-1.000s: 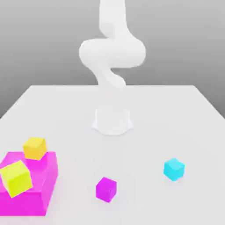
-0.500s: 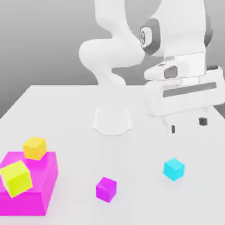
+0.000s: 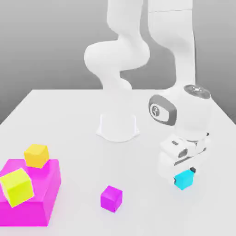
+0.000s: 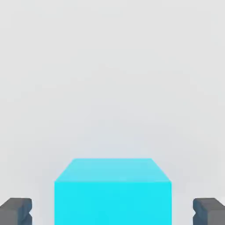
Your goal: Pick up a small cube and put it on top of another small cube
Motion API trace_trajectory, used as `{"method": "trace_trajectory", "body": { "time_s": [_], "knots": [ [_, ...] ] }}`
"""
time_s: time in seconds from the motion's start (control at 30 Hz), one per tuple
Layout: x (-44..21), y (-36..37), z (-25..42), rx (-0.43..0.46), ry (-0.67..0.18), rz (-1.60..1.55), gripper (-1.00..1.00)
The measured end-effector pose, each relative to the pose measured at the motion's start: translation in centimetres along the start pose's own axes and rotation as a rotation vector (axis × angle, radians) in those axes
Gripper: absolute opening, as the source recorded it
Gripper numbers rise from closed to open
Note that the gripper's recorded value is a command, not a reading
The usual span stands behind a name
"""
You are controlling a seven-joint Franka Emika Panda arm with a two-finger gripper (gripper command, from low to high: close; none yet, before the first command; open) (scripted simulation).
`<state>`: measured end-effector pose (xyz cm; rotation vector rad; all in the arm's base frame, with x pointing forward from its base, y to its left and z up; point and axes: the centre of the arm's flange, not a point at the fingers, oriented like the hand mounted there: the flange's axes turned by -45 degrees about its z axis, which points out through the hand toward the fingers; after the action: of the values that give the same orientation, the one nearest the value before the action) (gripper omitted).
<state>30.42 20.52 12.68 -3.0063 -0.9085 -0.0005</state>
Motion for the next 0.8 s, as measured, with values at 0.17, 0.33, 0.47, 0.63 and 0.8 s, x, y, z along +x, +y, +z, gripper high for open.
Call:
{"method": "trace_trajectory", "body": {
  "time_s": [0.17, 0.33, 0.47, 0.63, 0.8],
  "knots": [
    [0.0, 0.0, -0.1, -0.001, 0.0, 0.0, -1.0],
    [0.1, 0.0, -4.2, -0.002, 0.0, 0.0, -1.0],
    [0.2, 3.9, -7.3, -0.006, 0.001, 0.08, -1.0],
    [-0.9, 13.8, -10.5, -0.015, 0.002, 0.267, -1.0],
    [-4.6, 22.5, -13.8, -0.019, 0.002, 0.435, -1.0]
  ]
}}
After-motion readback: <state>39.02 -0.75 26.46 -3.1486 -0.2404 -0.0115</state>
